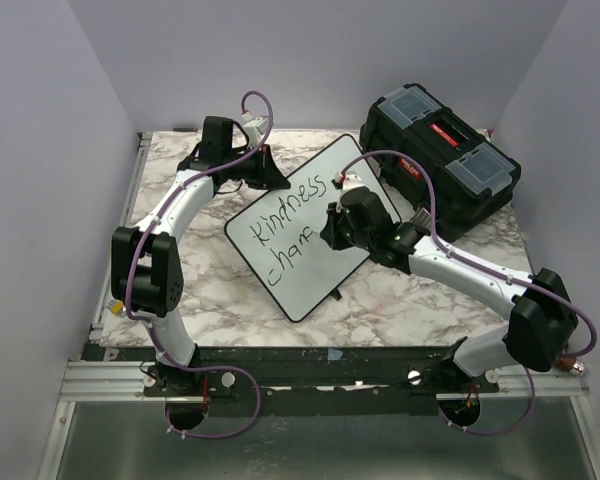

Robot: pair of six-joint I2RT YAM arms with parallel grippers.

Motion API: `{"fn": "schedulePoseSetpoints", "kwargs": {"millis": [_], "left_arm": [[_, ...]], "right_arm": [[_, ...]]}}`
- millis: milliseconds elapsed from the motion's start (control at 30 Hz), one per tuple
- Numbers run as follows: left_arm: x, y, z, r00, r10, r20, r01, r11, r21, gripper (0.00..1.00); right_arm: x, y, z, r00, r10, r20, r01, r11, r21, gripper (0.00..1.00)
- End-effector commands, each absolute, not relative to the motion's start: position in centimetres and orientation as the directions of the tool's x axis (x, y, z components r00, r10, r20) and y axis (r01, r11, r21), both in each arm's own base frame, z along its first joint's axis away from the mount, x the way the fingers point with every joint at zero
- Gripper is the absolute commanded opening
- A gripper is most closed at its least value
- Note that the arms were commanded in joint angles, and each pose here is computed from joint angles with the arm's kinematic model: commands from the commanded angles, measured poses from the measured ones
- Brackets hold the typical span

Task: Write a sentence on the whiteboard

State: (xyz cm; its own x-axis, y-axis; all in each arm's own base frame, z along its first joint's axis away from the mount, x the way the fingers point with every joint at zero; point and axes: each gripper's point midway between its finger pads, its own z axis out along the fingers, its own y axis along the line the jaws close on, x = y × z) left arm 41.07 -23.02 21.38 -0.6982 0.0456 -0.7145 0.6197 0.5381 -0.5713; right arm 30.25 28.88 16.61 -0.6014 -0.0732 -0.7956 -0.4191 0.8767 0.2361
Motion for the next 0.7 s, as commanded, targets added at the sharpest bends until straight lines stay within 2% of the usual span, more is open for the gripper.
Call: {"fn": "schedulePoseSetpoints", "kwargs": {"millis": [0,267,667], "left_arm": [[39.6,-24.2,20.8,-0.661,0.133,-0.738,0.682,0.517,-0.518,0.00],[39.6,-24.2,20.7,-0.662,0.134,-0.738,0.682,0.517,-0.517,0.00],[39.7,-24.3,20.8,-0.660,0.131,-0.739,0.683,0.514,-0.519,0.00]], "right_arm": [[31.5,28.8,16.9,-0.596,-0.077,-0.799,-0.386,0.900,0.202,0.01],[31.3,30.2,17.4,-0.595,-0.079,-0.800,-0.437,0.867,0.240,0.00],[28.7,28.8,14.2,-0.662,-0.138,-0.737,-0.446,0.862,0.239,0.01]]}}
